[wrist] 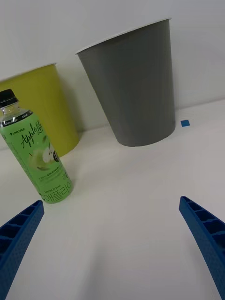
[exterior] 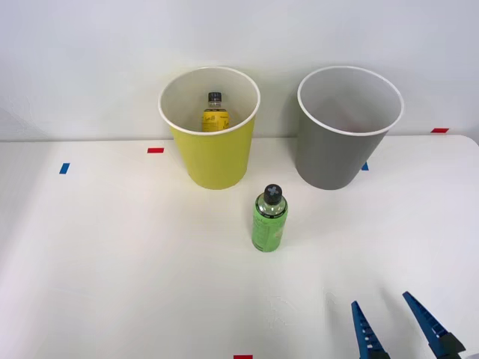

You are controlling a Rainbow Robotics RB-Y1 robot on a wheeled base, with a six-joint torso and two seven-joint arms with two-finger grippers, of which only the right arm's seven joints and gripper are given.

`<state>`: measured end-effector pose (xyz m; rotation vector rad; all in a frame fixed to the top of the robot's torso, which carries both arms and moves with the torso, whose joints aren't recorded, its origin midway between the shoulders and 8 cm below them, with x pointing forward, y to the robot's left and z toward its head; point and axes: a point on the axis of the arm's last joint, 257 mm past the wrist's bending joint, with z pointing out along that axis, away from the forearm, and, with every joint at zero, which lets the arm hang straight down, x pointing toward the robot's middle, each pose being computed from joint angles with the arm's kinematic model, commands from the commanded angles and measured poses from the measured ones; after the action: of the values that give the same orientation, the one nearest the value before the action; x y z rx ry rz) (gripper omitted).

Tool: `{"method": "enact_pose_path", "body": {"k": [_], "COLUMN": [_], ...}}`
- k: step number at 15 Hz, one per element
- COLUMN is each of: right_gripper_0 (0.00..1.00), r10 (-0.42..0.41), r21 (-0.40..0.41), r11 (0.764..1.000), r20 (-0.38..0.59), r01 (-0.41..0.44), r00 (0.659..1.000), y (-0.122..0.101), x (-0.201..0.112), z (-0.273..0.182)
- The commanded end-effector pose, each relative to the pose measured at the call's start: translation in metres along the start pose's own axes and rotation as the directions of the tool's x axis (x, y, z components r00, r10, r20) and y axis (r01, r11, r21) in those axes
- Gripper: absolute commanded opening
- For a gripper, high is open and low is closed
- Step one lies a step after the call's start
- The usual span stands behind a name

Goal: Put cans in the gray bin, plastic bottles in the light green bin

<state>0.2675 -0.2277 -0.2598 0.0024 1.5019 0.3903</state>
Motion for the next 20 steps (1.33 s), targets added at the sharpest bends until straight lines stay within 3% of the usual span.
{"method": "enact_pose_path", "body": {"k": [1, 20], "right_gripper_0": [1.00, 1.00], "r10": [-0.001, -0.001], "r21": [0.001, 0.001], "r11": [1.000, 1.000], "r20": [-0.001, -0.001], "r01": [0.001, 0.001], "r00": [1.000, 1.000], "y": [-0.0004, -0.0004], "x": [0.0000, 0.0000], "z": [-0.0003, -0.0003]}}
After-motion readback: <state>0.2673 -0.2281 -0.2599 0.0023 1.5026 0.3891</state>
